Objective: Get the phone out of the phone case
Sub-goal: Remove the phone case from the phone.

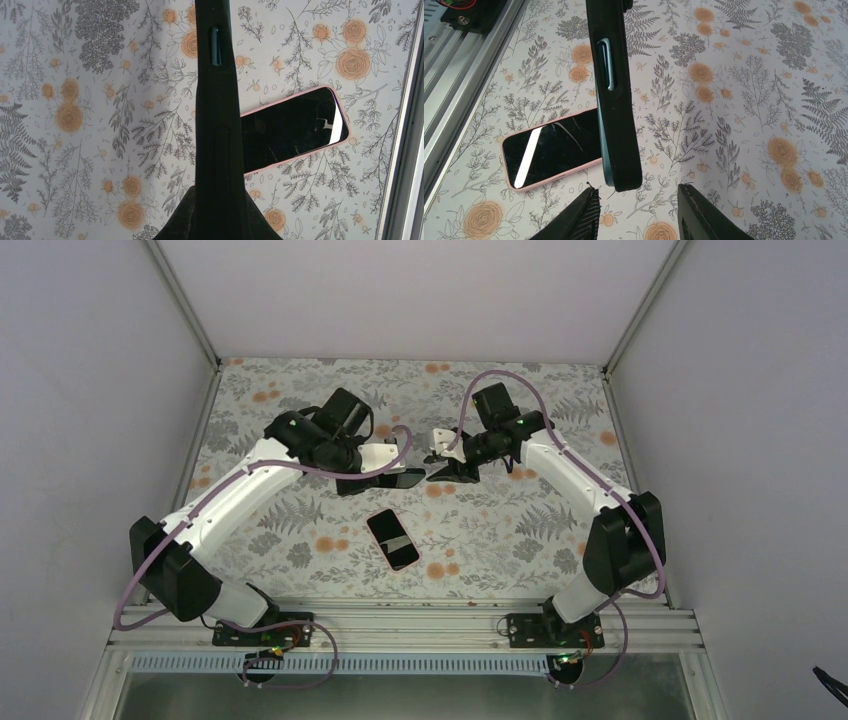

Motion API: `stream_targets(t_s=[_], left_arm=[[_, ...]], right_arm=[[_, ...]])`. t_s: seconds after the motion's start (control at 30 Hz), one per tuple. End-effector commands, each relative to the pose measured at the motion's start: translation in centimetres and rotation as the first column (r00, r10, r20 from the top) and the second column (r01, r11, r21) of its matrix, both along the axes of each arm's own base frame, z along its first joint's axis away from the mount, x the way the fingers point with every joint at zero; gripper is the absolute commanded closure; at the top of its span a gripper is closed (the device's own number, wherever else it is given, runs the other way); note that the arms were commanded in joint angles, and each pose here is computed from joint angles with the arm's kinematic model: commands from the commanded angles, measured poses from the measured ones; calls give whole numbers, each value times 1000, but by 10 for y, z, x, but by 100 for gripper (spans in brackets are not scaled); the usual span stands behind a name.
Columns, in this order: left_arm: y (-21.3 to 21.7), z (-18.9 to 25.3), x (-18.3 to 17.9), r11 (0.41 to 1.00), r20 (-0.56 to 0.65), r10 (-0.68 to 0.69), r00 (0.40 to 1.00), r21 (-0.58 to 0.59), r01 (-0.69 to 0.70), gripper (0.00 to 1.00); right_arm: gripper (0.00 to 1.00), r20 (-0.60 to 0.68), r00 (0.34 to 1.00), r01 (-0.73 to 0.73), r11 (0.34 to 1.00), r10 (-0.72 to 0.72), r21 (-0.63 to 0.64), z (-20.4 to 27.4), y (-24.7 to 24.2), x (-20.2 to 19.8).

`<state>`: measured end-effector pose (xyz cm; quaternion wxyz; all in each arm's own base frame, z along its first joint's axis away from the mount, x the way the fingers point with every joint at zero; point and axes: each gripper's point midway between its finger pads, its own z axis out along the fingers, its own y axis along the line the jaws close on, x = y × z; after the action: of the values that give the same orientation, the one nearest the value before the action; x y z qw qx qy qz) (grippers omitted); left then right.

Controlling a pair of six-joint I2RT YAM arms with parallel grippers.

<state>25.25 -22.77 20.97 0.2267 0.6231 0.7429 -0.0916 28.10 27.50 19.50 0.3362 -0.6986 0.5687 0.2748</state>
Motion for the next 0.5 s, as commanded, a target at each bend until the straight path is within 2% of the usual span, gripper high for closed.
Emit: stream_targets(t_s=[0.0,0.47], left_arm=[[-5,16,7,999,41,-4,999,-39,6,98],[-12,19,3,997,16,-25,1000,-77,26,98]], right_arm=[[61,14,1000,-16,999,15,31,7,5,4],[62,12,1000,-10,999,9,37,9,9,11]])
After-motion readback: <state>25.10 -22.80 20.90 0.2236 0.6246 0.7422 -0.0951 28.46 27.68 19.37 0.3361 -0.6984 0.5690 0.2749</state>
